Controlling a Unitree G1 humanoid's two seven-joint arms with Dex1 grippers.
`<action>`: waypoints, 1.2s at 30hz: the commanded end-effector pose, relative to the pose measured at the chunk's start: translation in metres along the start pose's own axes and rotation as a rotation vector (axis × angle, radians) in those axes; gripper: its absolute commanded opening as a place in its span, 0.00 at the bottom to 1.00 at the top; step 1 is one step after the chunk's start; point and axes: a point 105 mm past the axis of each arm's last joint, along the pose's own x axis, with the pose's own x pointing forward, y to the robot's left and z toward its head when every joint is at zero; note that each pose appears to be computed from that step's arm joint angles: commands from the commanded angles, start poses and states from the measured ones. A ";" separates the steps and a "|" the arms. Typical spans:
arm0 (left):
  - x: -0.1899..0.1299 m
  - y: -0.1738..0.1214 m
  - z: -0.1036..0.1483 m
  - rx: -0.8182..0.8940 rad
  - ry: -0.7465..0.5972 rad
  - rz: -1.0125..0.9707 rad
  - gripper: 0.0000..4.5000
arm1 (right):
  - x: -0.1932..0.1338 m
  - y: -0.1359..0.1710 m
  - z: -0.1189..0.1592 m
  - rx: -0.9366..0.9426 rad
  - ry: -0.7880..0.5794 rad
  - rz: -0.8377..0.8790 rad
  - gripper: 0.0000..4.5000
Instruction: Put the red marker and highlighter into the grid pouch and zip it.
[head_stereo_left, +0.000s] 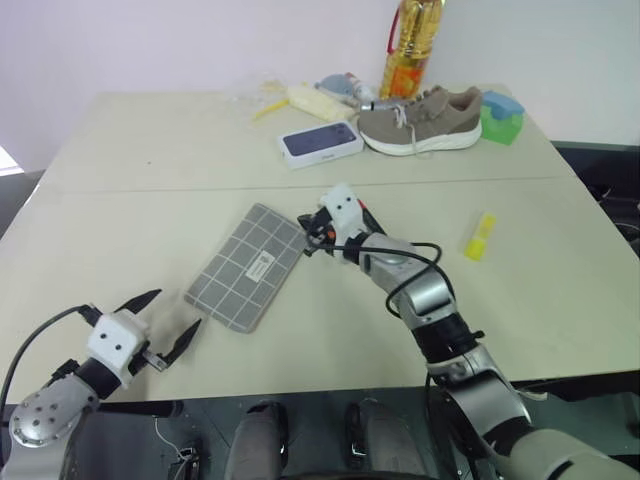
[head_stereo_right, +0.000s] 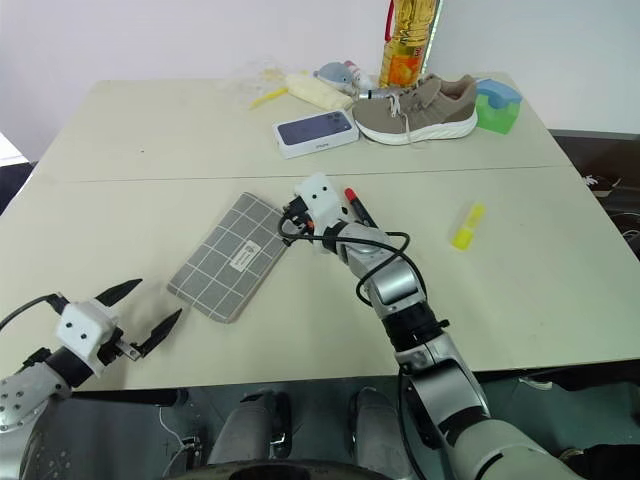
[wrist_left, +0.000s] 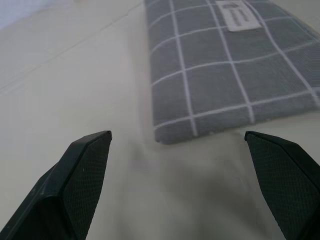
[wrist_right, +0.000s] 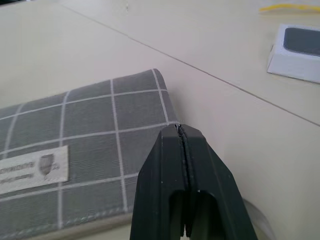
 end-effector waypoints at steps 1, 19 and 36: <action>0.000 -0.005 0.012 0.070 -0.030 -0.027 1.00 | 0.008 0.004 -0.009 0.018 0.080 0.004 0.00; 0.048 -0.033 0.029 0.479 -0.106 -0.177 1.00 | 0.008 0.021 -0.022 0.175 0.149 0.034 0.00; 0.064 -0.023 0.044 0.636 -0.252 -0.110 0.00 | 0.007 0.022 -0.021 0.171 0.129 0.017 0.00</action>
